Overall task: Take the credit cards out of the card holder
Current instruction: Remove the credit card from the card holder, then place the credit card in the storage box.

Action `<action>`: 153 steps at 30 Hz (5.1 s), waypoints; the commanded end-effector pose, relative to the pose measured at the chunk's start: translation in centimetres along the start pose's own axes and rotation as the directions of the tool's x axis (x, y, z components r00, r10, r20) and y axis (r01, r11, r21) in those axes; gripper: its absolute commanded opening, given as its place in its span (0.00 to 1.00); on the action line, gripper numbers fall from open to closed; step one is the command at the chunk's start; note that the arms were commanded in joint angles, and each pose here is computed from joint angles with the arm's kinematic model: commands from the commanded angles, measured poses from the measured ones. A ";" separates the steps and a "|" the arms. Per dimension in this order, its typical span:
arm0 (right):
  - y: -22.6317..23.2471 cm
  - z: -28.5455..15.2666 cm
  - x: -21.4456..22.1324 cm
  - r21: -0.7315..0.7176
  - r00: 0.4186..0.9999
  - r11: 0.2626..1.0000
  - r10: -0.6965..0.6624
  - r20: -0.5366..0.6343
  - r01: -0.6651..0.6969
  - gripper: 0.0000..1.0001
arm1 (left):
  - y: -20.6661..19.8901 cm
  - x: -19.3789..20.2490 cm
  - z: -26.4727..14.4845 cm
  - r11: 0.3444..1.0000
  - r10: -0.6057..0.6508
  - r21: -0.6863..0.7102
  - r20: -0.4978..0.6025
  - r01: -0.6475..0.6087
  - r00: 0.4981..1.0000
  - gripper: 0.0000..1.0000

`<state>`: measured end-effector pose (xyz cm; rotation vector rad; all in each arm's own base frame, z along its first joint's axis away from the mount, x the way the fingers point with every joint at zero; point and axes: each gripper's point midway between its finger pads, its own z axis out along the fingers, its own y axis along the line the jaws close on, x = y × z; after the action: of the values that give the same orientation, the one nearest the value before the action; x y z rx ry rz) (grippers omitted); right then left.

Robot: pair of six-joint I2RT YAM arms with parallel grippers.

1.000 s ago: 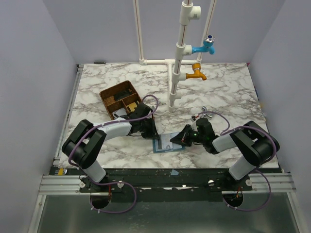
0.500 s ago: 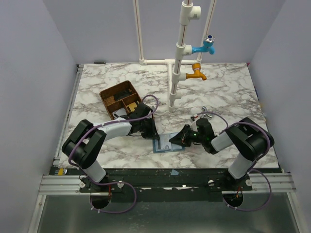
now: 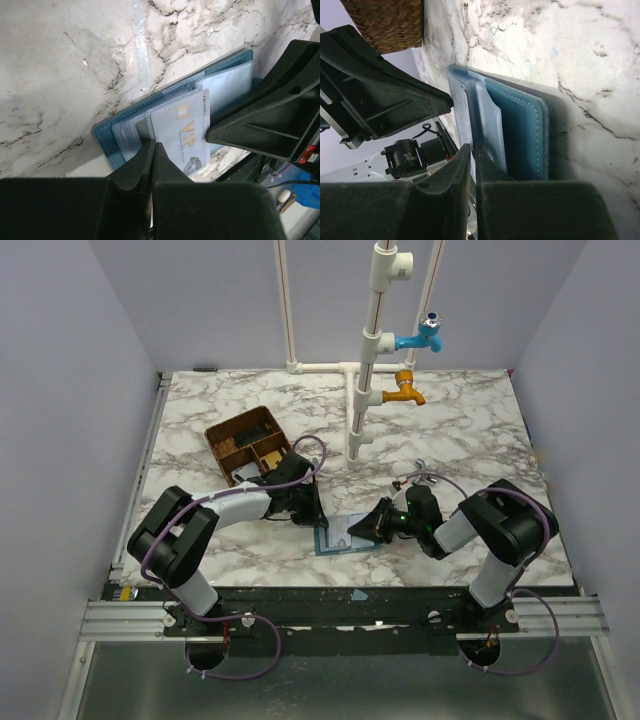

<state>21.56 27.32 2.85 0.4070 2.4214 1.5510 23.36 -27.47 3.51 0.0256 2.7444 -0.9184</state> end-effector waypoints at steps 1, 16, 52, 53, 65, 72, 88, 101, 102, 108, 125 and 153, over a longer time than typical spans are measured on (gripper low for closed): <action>0.0 0.1 0.2 -0.018 1.000 1.000 0.004 -0.021 -0.005 0.10 | 4.1 1.9 0.4 0.988 -0.011 -0.155 -0.056 0.003 0.998 0.00; -0.4 0.1 -0.2 0.018 1.000 1.000 -0.016 -0.003 0.016 0.01 | 4.7 2.0 0.4 0.986 -0.021 -0.167 -0.059 0.010 0.998 0.00; -2.9 -3.0 -2.5 0.185 0.991 0.979 -0.101 0.090 0.083 0.01 | 5.6 1.9 0.1 0.982 -0.025 -0.187 -0.059 0.013 0.998 0.00; -3.0 -3.1 -2.5 0.192 0.990 0.978 -0.103 0.092 0.084 0.01 | 5.7 1.9 0.1 0.982 -0.025 -0.189 -0.059 0.013 0.998 0.00; -2.6 -4.4 -3.4 0.238 0.981 0.964 -0.154 0.123 0.121 0.01 | 5.3 1.4 -0.3 0.983 -0.009 -0.186 -0.049 -0.001 0.999 0.00; -1.8 -4.9 -3.7 0.239 0.975 0.961 -0.174 0.135 0.139 0.01 | 4.9 1.1 -0.5 0.983 0.002 -0.182 -0.043 -0.010 0.999 0.00; 1.4 -5.1 -4.3 0.185 0.975 0.970 -0.180 0.132 0.154 0.01 | 0.7 -2.0 -3.1 0.992 0.075 -0.103 0.020 -0.072 0.997 0.00; 6.3 -5.1 -4.5 0.045 0.980 0.986 -0.165 0.113 0.161 0.01 | -4.6 -3.2 -6.5 0.989 0.114 0.087 0.097 -0.122 0.989 0.94; 6.8 -5.2 -4.5 0.032 0.980 0.986 -0.165 0.113 0.163 0.01 | -4.9 -3.1 -6.6 0.987 0.111 0.103 0.098 -0.121 0.989 0.95; 9.5 -5.6 -4.5 -0.052 0.981 0.985 -0.157 0.109 0.164 0.01 | -6.9 -2.8 -7.3 0.968 0.070 0.236 0.099 -0.092 0.993 0.95; 15.2 -6.8 -3.5 -0.278 0.993 0.953 -0.105 0.054 0.116 0.01 | -11.8 -2.5 -9.4 0.823 -0.071 0.566 0.024 0.045 0.997 0.78; 11.9 -6.9 -6.1 -0.014 0.962 0.980 -0.193 0.194 0.200 0.93 | -9.0 -2.9 -9.8 0.906 -0.024 0.422 0.112 -0.026 0.993 0.00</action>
<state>25.19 25.36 17.89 0.2490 2.1915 1.5492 22.28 -30.34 16.89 0.0061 2.3996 -1.6170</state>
